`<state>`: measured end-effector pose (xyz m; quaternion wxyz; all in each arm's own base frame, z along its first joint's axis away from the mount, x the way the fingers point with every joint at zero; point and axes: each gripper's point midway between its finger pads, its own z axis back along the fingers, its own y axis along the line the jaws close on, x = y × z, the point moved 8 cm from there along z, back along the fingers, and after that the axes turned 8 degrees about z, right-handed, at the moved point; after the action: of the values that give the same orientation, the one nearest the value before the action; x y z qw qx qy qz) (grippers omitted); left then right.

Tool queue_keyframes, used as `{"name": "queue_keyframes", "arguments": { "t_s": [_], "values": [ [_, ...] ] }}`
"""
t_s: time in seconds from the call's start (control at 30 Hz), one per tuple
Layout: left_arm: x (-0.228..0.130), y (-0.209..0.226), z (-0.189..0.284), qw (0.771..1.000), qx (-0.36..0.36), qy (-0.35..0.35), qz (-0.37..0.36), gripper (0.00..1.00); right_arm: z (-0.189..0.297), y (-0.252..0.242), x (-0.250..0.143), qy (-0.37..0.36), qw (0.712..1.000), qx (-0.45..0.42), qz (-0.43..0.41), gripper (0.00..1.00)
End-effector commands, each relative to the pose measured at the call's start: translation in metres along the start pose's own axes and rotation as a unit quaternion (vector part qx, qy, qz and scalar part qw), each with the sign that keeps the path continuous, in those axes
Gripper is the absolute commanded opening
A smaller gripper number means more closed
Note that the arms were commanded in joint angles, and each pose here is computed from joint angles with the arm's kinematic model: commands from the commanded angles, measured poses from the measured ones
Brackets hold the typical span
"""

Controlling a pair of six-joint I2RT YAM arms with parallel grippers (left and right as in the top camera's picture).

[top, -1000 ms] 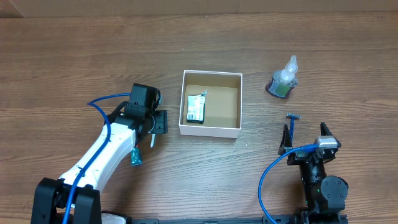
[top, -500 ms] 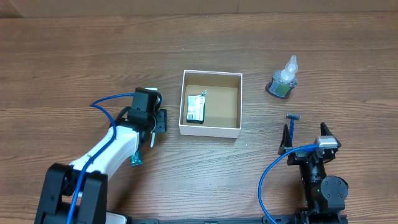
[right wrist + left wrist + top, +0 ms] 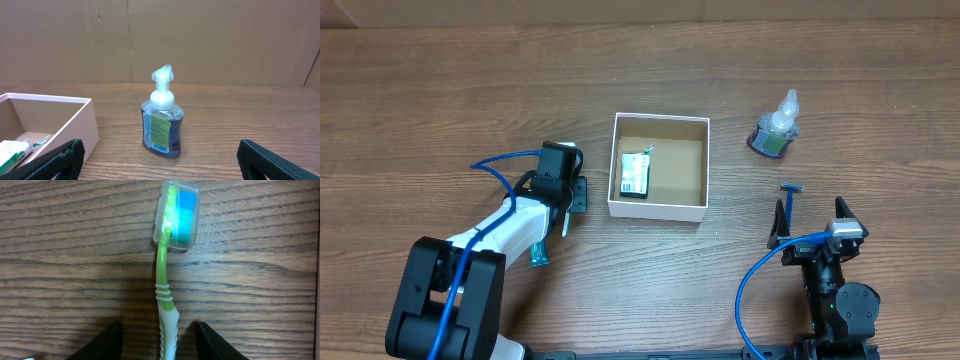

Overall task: Pack container
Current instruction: 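Lower left gripper and grasp the green toothbrush handle, then lift the toothbrush and place it into the box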

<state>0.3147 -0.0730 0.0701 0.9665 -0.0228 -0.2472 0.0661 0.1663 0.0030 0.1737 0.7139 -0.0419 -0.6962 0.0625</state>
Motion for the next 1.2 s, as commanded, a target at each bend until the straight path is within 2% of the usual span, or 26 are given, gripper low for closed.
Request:
{"name": "queue_keyframes", "arguments": {
  "t_s": [0.0,0.1,0.23,0.4,0.7,1.03,1.1,1.13,1.17],
  "values": [
    [-0.004,0.003,-0.004,1.000,0.005,0.008,-0.001,0.40,0.000,0.000,-0.002,-0.001,1.000,-0.001,0.001,1.00],
    [-0.001,0.002,-0.003,1.000,0.003,0.004,-0.001,0.27,0.000,0.000,-0.002,-0.001,1.000,-0.001,0.001,1.00],
    [0.000,0.001,-0.003,1.000,0.003,0.003,-0.001,0.23,0.000,0.000,-0.002,-0.001,1.000,-0.001,0.001,1.00],
    [0.005,0.000,-0.002,1.000,0.001,-0.003,0.000,0.11,0.000,0.000,-0.002,-0.001,1.000,-0.001,0.001,1.00],
    [0.035,-0.009,0.025,0.999,-0.017,-0.046,0.005,0.13,0.000,0.000,-0.002,-0.001,1.000,-0.001,0.001,1.00],
    [0.070,-0.015,0.088,0.997,-0.025,-0.066,0.007,0.14,0.000,0.000,-0.002,-0.001,1.000,-0.001,0.001,1.00],
    [0.067,-0.014,0.090,0.998,-0.021,-0.054,0.006,0.19,0.000,0.000,-0.002,-0.001,1.000,-0.001,0.001,1.00],
    [0.063,-0.013,0.089,0.999,-0.017,-0.044,0.004,0.26,0.000,0.000,-0.002,-0.001,1.000,-0.001,0.001,1.00],
    [0.059,-0.011,0.086,0.999,-0.012,-0.032,0.003,0.29,0.000,0.000,-0.002,-0.001,1.000,-0.001,0.001,1.00]
  ]
}}
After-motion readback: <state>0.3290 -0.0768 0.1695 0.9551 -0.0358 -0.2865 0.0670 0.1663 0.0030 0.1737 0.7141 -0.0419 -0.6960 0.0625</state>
